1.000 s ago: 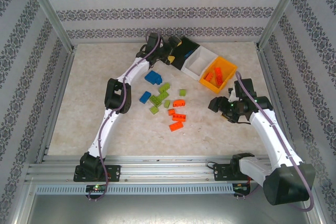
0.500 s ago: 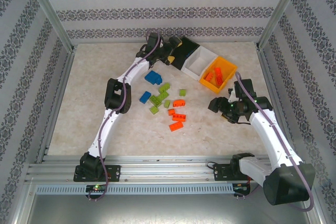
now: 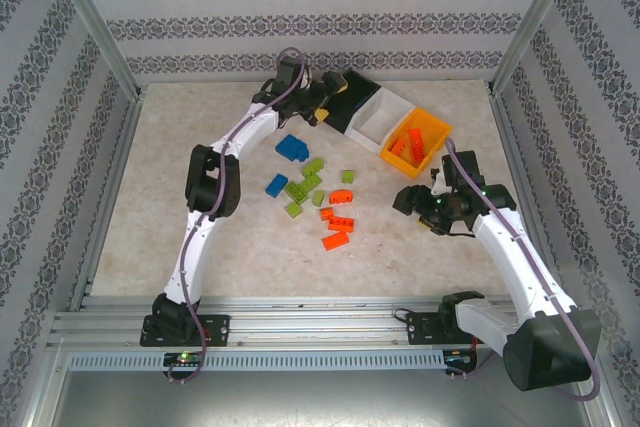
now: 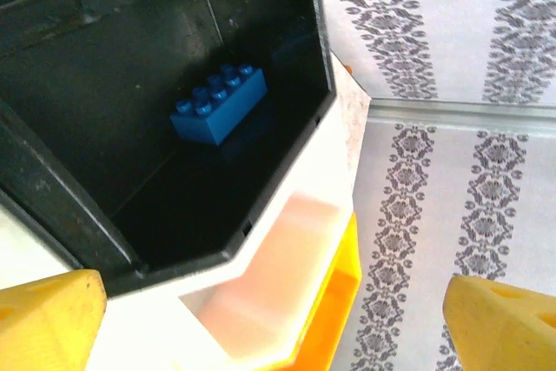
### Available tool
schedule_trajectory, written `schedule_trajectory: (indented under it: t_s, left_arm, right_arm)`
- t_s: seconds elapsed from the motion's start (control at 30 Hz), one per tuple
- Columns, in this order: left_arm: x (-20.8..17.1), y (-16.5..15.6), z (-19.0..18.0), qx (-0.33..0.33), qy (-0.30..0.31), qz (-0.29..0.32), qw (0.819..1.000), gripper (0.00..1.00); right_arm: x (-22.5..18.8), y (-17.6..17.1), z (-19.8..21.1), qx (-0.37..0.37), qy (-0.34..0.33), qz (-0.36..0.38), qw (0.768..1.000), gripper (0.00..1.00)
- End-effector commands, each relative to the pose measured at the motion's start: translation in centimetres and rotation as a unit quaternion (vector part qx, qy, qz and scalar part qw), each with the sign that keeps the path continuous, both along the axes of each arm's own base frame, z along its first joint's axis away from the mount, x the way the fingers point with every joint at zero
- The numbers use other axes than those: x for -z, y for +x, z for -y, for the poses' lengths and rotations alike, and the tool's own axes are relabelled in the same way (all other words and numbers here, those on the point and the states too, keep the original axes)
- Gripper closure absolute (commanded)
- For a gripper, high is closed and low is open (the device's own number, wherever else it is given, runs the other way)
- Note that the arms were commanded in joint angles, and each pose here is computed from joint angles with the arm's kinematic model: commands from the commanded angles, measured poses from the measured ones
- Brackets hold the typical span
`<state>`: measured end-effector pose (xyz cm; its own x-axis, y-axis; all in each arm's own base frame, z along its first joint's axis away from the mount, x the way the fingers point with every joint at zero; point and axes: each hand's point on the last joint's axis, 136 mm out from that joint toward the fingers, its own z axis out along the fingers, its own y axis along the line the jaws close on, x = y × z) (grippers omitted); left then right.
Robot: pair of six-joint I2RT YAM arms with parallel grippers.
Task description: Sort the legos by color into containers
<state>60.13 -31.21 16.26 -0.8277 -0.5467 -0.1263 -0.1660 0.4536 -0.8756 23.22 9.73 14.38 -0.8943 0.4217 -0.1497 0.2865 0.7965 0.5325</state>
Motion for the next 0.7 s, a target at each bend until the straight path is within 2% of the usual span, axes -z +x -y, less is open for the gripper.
schedule_trajectory:
  t_s: [0.0, 0.2, 0.3, 0.47, 0.67]
  left_arm:
    - [-3.6, -2.1, -0.1, 0.035, 0.021, 0.038, 0.998, 0.0]
    - [-4.5, -5.5, -2.4, 0.055, 0.096, 0.045, 0.993, 0.0]
    - [-3.6, -7.8, -5.3, 0.05, 0.179, 0.017, 0.982, 0.0]
    - [-1.3, -12.1, -10.4, 0.06, 0.31, -0.053, 0.947, 0.0]
    - [1.7, -15.8, -12.9, 0.108, 0.381, -0.111, 0.911, 0.01]
  right_arm:
    - [0.3, 0.1, -0.9, -0.006, 0.011, -0.005, 1.0, 0.3]
    - [0.7, 1.1, -2.8, -0.034, 0.012, -0.01, 0.999, 0.3]
    - [1.0, 1.5, -3.8, -0.051, 0.011, -0.016, 0.998, 0.3]
    - [1.5, 2.1, -5.5, -0.077, 0.009, -0.024, 0.997, 0.3]
    - [1.9, 2.5, -6.5, -0.095, 0.007, -0.031, 0.995, 0.3]
